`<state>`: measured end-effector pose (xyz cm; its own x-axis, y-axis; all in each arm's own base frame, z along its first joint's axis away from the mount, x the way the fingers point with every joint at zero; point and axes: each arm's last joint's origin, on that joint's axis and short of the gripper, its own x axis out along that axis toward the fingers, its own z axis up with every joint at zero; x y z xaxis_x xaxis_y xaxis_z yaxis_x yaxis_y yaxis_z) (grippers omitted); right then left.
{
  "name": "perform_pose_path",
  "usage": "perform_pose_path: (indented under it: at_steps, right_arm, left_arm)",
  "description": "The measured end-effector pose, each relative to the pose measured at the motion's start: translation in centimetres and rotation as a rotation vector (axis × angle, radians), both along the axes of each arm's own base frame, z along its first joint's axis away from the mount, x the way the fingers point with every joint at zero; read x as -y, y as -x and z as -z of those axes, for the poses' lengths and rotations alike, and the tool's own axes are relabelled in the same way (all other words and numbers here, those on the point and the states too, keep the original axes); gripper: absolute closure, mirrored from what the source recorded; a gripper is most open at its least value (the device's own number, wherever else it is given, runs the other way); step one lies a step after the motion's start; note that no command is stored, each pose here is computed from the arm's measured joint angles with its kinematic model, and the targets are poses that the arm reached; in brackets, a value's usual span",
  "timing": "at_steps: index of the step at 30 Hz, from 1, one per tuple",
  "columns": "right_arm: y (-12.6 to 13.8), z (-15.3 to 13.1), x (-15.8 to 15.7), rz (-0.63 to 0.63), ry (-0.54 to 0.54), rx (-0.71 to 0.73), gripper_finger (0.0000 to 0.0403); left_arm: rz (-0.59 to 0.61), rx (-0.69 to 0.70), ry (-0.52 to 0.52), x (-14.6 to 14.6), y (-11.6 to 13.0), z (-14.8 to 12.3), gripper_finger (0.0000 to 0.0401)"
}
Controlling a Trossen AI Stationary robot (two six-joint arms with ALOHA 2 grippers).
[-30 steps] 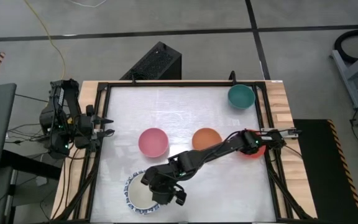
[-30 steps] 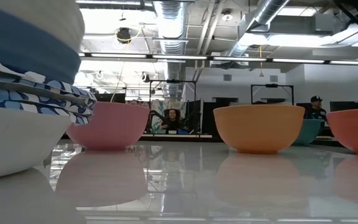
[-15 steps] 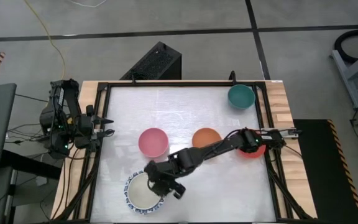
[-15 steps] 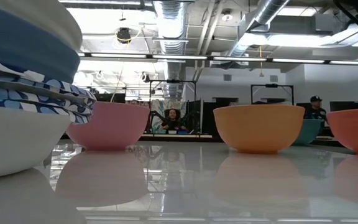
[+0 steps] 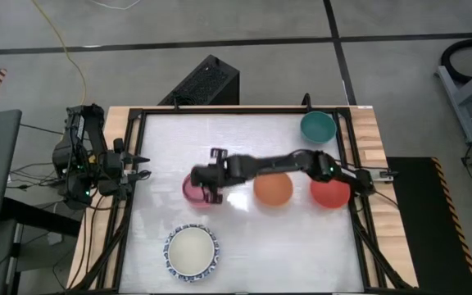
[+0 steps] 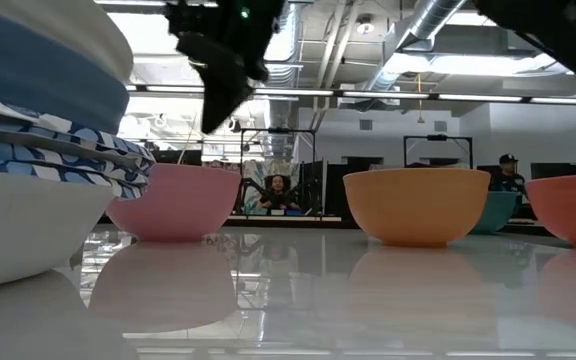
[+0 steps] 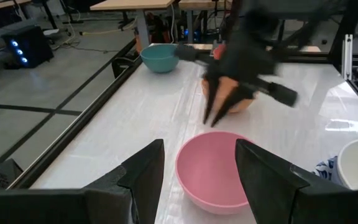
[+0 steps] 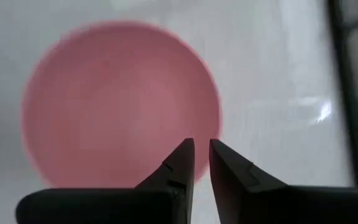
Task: Nest bowls inside each other
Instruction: Stack the pink bowl on top of the other white bowl
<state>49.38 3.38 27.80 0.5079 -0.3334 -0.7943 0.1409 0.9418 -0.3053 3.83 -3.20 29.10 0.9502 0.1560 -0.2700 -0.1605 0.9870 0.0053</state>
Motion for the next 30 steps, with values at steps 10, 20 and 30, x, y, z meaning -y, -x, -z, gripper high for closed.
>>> perform_pose_path:
  at_steps: [10,20,30]
  right_arm:
    - [1.9,0.0,10.2,0.079,-0.488,-0.104,0.0257]
    - [2.1,0.5,11.8,0.180,-0.489,-0.097,0.0203]
    - [0.8,0.9,10.6,0.130,-0.444,-0.027,0.0203]
  left_arm:
    - [0.000,0.000,0.000,0.0,0.0,0.0,0.0214]
    - [-0.001,0.001,0.001,0.0,0.0,0.0,0.0214]
    - [-0.002,0.002,0.000,0.0,0.0,0.0,0.0214]
